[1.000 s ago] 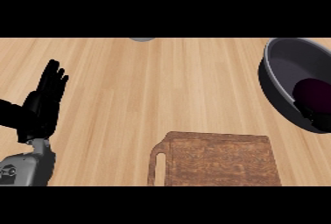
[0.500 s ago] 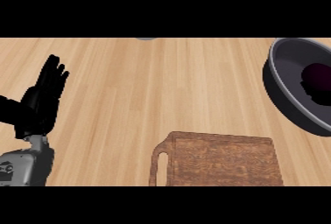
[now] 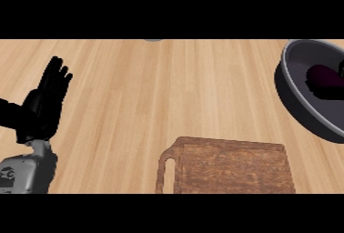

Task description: Pick the eggplant from the cutting board and place it in the pot

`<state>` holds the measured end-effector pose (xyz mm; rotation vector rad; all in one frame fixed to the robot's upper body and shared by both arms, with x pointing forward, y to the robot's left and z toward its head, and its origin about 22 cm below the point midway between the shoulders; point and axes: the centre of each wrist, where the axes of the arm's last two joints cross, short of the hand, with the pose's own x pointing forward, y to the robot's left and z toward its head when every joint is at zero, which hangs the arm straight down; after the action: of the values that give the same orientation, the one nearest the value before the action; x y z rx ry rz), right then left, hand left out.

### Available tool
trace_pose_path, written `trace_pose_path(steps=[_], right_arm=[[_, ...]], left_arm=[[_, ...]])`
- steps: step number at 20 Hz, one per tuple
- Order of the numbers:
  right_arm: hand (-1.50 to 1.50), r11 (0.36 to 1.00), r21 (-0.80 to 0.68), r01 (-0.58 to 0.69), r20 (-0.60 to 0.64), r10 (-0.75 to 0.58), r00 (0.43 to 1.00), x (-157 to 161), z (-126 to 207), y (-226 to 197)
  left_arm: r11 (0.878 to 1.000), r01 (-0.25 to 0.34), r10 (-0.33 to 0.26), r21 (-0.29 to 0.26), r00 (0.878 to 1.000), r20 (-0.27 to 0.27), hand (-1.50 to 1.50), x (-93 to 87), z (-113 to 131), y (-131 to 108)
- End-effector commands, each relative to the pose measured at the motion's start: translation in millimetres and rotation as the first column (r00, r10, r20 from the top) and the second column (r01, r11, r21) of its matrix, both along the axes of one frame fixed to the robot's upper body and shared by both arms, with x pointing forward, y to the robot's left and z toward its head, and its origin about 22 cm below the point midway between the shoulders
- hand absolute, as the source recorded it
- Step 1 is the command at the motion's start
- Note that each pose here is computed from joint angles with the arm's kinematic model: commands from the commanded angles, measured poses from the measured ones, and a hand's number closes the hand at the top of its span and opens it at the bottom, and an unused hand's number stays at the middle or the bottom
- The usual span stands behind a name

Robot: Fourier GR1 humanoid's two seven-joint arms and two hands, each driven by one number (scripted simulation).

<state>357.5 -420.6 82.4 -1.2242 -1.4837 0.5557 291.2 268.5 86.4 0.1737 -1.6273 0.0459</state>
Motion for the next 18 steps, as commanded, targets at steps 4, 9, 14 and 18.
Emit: trace_pose_path(steps=[4,9,14,18], right_arm=[[-1.5,0.972,0.234,-0.014,-0.113,0.042,0.993,12,-16,-16],[-1.5,0.902,0.4,-0.162,-0.048,0.196,0.979,20,-23,-7],[-1.5,0.78,0.565,-0.267,0.184,0.196,0.963,6,-17,-35],[-1.5,0.716,0.651,-0.253,0.217,0.143,0.965,-7,-21,-53]], left_arm=[[1.0,0.015,-0.015,0.019,1.0,-0.011,0.0,-3.1,5,10],[1.0,0.014,-0.014,-0.007,1.0,0.006,0.0,0.1,-3,1],[1.0,0.009,-0.009,0.001,1.0,0.005,0.0,2.3,4,1],[1.0,0.011,-0.011,-0.002,1.0,0.011,0.0,-6.8,-14,0]])
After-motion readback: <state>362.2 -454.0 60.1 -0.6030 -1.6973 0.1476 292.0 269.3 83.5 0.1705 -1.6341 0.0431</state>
